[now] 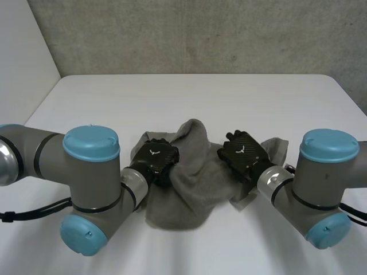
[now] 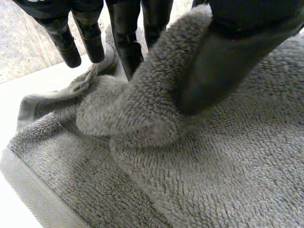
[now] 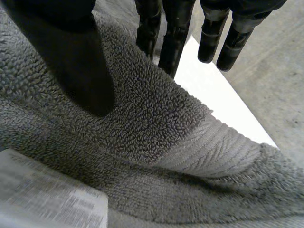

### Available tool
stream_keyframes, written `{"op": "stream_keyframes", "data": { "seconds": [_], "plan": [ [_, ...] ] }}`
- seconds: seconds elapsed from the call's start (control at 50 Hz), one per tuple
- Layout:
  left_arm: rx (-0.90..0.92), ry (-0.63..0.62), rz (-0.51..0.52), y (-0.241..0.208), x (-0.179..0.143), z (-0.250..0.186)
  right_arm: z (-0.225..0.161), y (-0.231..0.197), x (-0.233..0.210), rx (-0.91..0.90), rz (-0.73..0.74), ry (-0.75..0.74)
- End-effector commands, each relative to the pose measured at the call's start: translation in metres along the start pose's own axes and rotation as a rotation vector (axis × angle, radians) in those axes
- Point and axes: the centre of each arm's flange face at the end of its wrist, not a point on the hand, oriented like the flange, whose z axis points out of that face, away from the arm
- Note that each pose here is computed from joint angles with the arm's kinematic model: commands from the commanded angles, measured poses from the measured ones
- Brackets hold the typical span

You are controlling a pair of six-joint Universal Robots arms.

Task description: Fold the towel.

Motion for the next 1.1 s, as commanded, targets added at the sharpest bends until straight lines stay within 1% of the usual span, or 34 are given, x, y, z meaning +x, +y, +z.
{"op": "stream_keyframes", "data": {
  "seconds": [0.02, 0.04, 0.06, 0.08, 0.1, 0.12, 0.14, 0.18, 0.2, 0.24, 0.26, 0.28, 0.3, 0.32, 0.34, 0.36, 0.38, 0.4, 0.42, 0.46, 0.48, 0.52, 0.54, 0.58, 0.66, 0.68, 0.7, 0.74, 0.8, 0.84, 0.9, 0.98, 1.02, 1.1],
  "plan": [
    [0.006, -0.009, -0.005, -0.007, -0.003, -0.004, -0.003, -0.013, 0.002, 0.007, 0.002, -0.064],
    [0.007, -0.009, -0.006, -0.012, -0.003, -0.01, -0.003, -0.013, 0.002, 0.007, 0.003, -0.064],
    [0.007, -0.009, -0.006, -0.012, -0.003, -0.01, -0.012, -0.029, 0.008, 0.022, 0.01, -0.077],
    [0.021, -0.008, -0.007, -0.026, -0.004, -0.022, -0.024, -0.05, 0.016, 0.059, 0.01, -0.088],
    [0.038, 0.008, -0.008, -0.039, -0.003, -0.034, -0.024, -0.05, 0.016, 0.059, 0.01, -0.088],
    [0.056, 0.031, -0.008, -0.049, -0.001, -0.042, -0.036, -0.072, 0.027, 0.101, 0.035, -0.088],
    [0.056, 0.031, -0.008, -0.049, -0.001, -0.042, -0.036, -0.072, 0.028, 0.101, 0.035, -0.088],
    [0.118, 0.065, -0.007, -0.071, -0.001, -0.051, -0.042, -0.109, 0.056, 0.198, 0.174, -0.032],
    [0.118, 0.065, -0.007, -0.071, -0.001, -0.051, -0.042, -0.109, 0.057, 0.199, 0.175, -0.032],
    [0.203, 0.047, -0.018, -0.097, -0.015, -0.049, -0.036, -0.121, 0.075, 0.246, 0.297, -0.008],
    [0.203, 0.047, -0.018, -0.097, -0.015, -0.049, -0.036, -0.121, 0.075, 0.246, 0.298, -0.008],
    [0.232, 0.026, -0.032, -0.107, -0.025, -0.044, -0.026, -0.117, 0.081, 0.241, 0.311, -0.001],
    [0.233, 0.026, -0.032, -0.107, -0.025, -0.044, -0.012, -0.107, 0.081, 0.219, 0.313, -0.003],
    [0.24, 0.011, -0.052, -0.11, -0.033, -0.035, -0.012, -0.107, 0.081, 0.219, 0.313, -0.003],
    [0.213, 0.005, -0.076, -0.102, -0.04, -0.018, 0.002, -0.097, 0.081, 0.197, 0.305, 0.006],
    [0.213, 0.005, -0.076, -0.102, -0.04, -0.018, 0.016, -0.085, 0.082, 0.168, 0.289, 0.035],
    [0.184, -0.009, -0.089, -0.092, -0.048, 0.0, 0.016, -0.085, 0.082, 0.168, 0.289, 0.035],
    [0.157, -0.02, -0.095, -0.081, -0.053, 0.017, 0.028, -0.073, 0.084, 0.131, 0.266, 0.08],
    [0.157, -0.02, -0.095, -0.081, -0.053, 0.017, 0.029, -0.072, 0.084, 0.13, 0.266, 0.081],
    [0.136, -0.018, -0.099, -0.072, -0.055, 0.03, 0.049, -0.045, 0.085, 0.048, 0.191, 0.178],
    [0.113, -0.019, -0.101, -0.06, -0.057, 0.043, 0.049, -0.045, 0.085, 0.048, 0.191, 0.179],
    [0.096, -0.025, -0.103, -0.052, -0.059, 0.05, 0.054, -0.034, 0.086, 0.016, 0.099, 0.26],
    [0.096, -0.025, -0.103, -0.051, -0.059, 0.05, 0.054, -0.034, 0.086, 0.016, 0.099, 0.261],
    [0.084, -0.032, -0.104, -0.047, -0.061, 0.051, 0.052, -0.034, 0.085, 0.017, 0.076, 0.288],
    [0.079, -0.055, -0.114, -0.046, -0.069, 0.048, 0.021, -0.061, 0.094, 0.111, 0.081, 0.356],
    [0.087, -0.074, -0.117, -0.051, -0.077, 0.043, 0.008, -0.07, 0.096, 0.142, 0.086, 0.376],
    [0.099, -0.088, -0.12, -0.057, -0.083, 0.036, 0.007, -0.07, 0.096, 0.142, 0.086, 0.376],
    [0.111, -0.098, -0.12, -0.063, -0.086, 0.029, -0.018, -0.084, 0.1, 0.178, 0.098, 0.406],
    [0.122, -0.1, -0.122, -0.069, -0.085, 0.015, -0.03, -0.089, 0.098, 0.184, 0.109, 0.408],
    [0.118, -0.089, -0.122, -0.068, -0.079, 0.009, -0.049, -0.091, 0.087, 0.177, 0.146, 0.377],
    [0.104, -0.074, -0.12, -0.066, -0.069, -0.007, -0.061, -0.081, 0.073, 0.131, 0.183, 0.334],
    [0.099, -0.05, -0.115, -0.063, -0.054, -0.029, -0.065, -0.066, 0.056, 0.057, 0.212, 0.271],
    [0.109, -0.024, -0.101, -0.058, -0.038, -0.046, -0.068, -0.058, 0.047, 0.02, 0.224, 0.235],
    [0.126, 0.001, -0.085, -0.051, -0.024, -0.061, -0.068, -0.038, 0.024, -0.074, 0.253, 0.136]
  ]
}}
